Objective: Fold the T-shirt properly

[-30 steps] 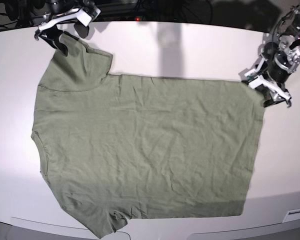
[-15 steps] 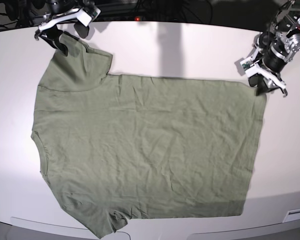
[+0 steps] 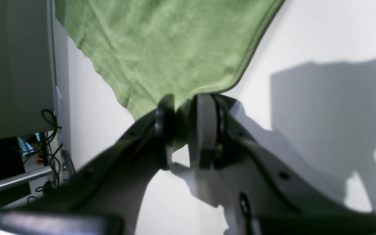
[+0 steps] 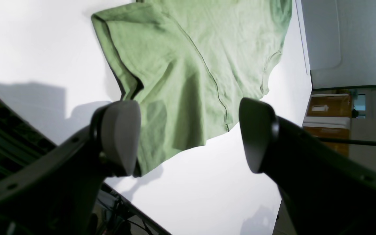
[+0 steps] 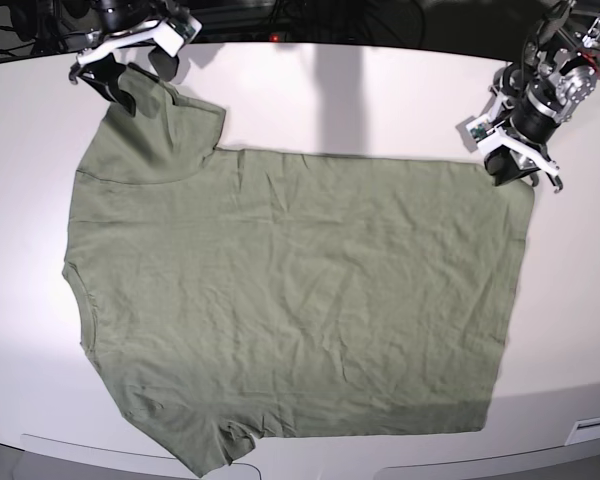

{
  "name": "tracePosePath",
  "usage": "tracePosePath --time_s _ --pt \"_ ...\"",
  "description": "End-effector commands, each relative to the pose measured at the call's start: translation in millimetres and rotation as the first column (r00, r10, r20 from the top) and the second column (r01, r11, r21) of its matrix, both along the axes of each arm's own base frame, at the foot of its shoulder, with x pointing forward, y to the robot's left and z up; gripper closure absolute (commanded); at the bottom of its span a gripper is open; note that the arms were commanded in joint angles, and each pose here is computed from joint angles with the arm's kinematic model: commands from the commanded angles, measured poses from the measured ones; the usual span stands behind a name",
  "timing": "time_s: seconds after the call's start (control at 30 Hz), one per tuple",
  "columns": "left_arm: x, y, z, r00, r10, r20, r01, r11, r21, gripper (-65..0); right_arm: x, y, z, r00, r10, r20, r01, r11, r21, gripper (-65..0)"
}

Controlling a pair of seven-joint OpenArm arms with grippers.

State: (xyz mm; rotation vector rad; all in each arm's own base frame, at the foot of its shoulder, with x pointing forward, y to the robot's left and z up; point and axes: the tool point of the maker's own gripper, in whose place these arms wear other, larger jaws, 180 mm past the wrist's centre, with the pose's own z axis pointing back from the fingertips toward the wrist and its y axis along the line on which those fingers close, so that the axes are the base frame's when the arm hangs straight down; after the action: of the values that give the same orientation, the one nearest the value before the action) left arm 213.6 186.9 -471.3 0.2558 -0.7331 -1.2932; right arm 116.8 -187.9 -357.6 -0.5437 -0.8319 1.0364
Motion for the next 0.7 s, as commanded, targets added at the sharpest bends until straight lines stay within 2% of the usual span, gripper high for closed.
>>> tracePosePath --time_s 0.0,0.07,0.1,0.2,0.37,0.43,0.5,0.57,0.67 --pt "-33.3 9.1 -23.9 0.988 -0.009 -0.154 0.019 0.998 0.065 -15.0 2.5 1.2 7.7 0.999 0.012 0.029 -0.012 1.000 0.001 -46.7" --pt "-32.0 11.2 -23.5 0.990 -0.030 -0.140 0.044 0.995 0.094 -14.5 2.5 1.1 7.6 1.000 0.011 0.029 -0.011 1.000 0.001 -46.7" --pt "-31.7 11.6 -23.5 0.990 -0.036 -0.138 0.050 0.994 0.101 -12.3 2.5 1.2 7.6 1.000 0.012 0.029 -0.012 1.000 0.001 -46.7" --pt "-31.6 9.4 -23.0 0.990 -0.042 -0.135 0.054 0.995 0.090 0.0 2.6 1.3 7.7 0.999 0.013 0.030 -0.013 1.000 0.000 -46.7" --pt "-31.2 5.5 -21.9 0.990 -0.055 -0.130 0.064 0.995 0.071 0.0 2.2 0.2 7.1 1.000 0.007 0.026 -0.007 1.000 -0.002 -46.7" --pt "-31.2 5.6 -21.9 0.990 -0.054 -0.130 0.064 0.995 0.072 0.0 -1.5 -6.2 2.1 0.999 -0.039 -0.008 0.039 0.999 0.002 -46.5" --pt "-31.2 5.5 -21.9 0.990 -0.055 -0.130 0.064 0.995 0.071 0.0 -9.8 -13.7 -9.2 0.992 -0.089 -0.088 0.088 0.996 -0.009 -41.3" --pt "-31.2 5.5 -21.9 0.990 -0.055 -0.130 0.064 0.995 0.071 0.0 -16.0 -14.3 -16.8 0.985 -0.091 -0.143 0.090 0.996 -0.016 -34.7" --pt "-31.2 5.2 -21.9 0.990 -0.055 -0.130 0.064 0.995 0.070 0.0 -14.3 -11.0 -17.0 0.987 -0.073 -0.143 0.072 0.997 -0.008 -34.5"
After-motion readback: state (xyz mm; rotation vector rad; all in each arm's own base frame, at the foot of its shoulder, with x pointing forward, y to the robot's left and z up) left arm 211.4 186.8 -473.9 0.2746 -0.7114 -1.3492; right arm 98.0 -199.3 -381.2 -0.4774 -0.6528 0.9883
